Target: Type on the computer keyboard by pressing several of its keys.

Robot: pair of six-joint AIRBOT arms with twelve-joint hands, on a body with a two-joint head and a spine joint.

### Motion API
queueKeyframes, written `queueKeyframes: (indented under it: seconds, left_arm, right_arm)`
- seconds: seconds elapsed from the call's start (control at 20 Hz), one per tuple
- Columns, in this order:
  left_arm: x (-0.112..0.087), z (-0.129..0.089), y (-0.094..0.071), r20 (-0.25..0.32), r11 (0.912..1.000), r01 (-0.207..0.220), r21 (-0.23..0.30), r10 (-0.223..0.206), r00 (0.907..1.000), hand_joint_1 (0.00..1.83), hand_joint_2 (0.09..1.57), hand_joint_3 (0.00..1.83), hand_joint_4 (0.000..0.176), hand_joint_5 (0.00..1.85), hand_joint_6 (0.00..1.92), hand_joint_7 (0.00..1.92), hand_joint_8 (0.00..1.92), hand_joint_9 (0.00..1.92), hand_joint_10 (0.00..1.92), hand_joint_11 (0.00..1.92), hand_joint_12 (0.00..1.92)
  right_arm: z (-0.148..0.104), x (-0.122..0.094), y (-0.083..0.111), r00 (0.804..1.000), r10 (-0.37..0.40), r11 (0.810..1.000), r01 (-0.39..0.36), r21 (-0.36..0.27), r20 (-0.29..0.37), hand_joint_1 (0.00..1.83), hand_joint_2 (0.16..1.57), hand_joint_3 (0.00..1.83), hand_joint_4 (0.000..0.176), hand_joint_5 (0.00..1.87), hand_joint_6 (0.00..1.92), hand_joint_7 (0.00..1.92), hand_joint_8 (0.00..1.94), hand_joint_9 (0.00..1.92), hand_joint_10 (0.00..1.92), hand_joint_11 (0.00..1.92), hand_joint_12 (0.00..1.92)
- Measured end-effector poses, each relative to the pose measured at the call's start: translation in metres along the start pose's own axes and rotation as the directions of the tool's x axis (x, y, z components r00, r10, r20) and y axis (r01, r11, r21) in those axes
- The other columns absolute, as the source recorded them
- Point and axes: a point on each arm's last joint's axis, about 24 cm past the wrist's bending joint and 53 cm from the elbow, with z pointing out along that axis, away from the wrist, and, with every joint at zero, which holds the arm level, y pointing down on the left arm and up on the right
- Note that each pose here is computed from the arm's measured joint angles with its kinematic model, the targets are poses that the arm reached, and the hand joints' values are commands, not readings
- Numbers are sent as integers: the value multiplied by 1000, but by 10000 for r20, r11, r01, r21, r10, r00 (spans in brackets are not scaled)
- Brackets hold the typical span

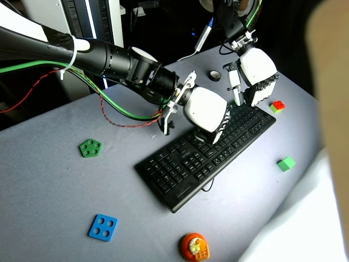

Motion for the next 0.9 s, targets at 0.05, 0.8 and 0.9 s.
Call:
queueKeyframes:
  seconds: [0.05,0.8,0.9]
  left_arm:
    - [0,0,1,-4,10000,8,-28,-8,10000,113,1223,38,74,128,10,143,3,170,21,0,564]
    - [49,-19,23,-765,9977,65,-678,-117,9970,48,1220,0,73,107,1,180,6,195,5,0,603]
    - [48,-20,26,-739,9972,47,-745,-103,9972,29,1232,3,78,106,0,205,8,211,7,0,642]
  right_arm:
    - [2,0,0,10000,-28,9999,27,-99,-56,79,1106,71,0,316,116,334,8,220,111,0,815]
    - [-5,25,9,9965,587,9978,-605,-276,-603,100,1117,0,0,382,16,350,19,272,17,0,839]
    - [-8,33,4,9939,744,9971,-754,-92,-817,87,1123,1,0,419,26,401,22,304,25,0,891]
